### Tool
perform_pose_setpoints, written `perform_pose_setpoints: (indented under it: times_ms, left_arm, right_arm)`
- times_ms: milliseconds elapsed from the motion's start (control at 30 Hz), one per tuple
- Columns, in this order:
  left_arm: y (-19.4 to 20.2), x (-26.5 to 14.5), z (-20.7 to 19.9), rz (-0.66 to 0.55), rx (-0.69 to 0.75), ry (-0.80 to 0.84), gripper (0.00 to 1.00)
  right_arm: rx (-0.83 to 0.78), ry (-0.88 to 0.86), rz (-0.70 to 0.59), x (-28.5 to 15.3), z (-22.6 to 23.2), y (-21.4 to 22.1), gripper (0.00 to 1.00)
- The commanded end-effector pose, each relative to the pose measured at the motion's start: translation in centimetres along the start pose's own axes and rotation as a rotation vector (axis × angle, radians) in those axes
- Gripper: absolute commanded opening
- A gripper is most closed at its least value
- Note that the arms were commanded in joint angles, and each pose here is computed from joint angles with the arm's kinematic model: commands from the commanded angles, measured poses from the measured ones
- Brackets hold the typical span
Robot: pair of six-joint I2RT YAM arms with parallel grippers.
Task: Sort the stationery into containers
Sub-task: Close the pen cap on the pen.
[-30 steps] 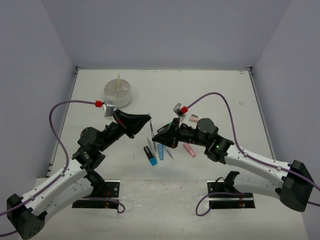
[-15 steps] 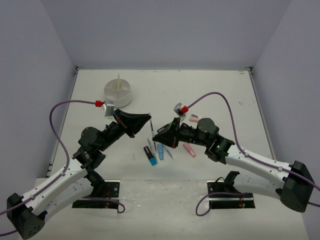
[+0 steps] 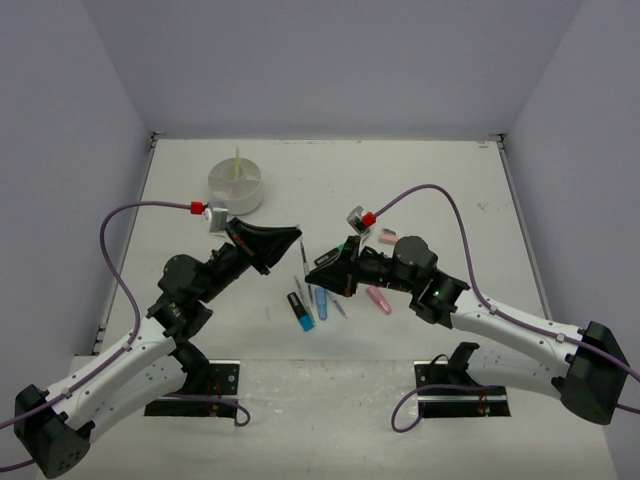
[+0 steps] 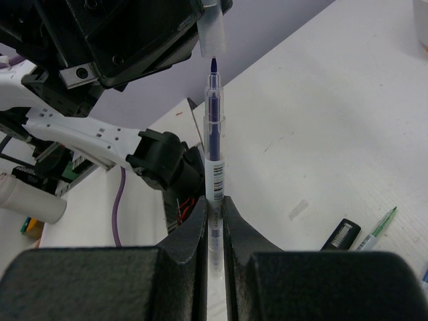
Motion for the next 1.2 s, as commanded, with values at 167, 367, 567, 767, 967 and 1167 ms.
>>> perform_pose_setpoints:
  times_ms: [167, 367, 567, 767, 967, 1167]
  left_arm:
    - [-0.8, 0.1, -0.2, -0.042, -0.006, -0.004, 0.00]
    - [-0.7, 0.2, -0.4, -0.032, -0.012, 0.013, 0.00]
    - [0.0, 0.1, -0.4, -0.014, -0.029, 0.026, 0.00]
    - [0.3, 0.1, -0.4, -0.003, -0.040, 0.034, 0.00]
    - [0.7, 0.0, -0.4, 0.011, -0.056, 0.042, 0.00]
    - [1.4, -0.4, -0.5, 0.024, -0.070, 0.056, 0.00]
  right_arm:
    - [-0.039, -0.053, -0.063, -0.2, 1.6, -1.8, 0.00]
    - [-0.041, -0.031, -0.075, -0.2, 1.3, -2.0, 0.00]
    - [-0.061, -0.013, -0.084, -0.1, 1.6, -3.0, 0.00]
    - [-0.076, 0.007, -0.102, 0.1, 1.5, -3.8, 0.00]
    - [-0.107, 0.013, -0.144, 0.3, 2.0, -5.6, 0.00]
    - [-0.169, 0.010, -0.242, 0.1, 3.3, -10.0, 0.00]
Point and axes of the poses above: each gripper's point midway between its finger pads, its own x axis out along the fingers, its own z axis along the line the jaws close on, y = z × x, the point moved 4 cm from there along -x, back along the fingers, and after that the axes turned 2 degrees about x, right-handed, at the moved point
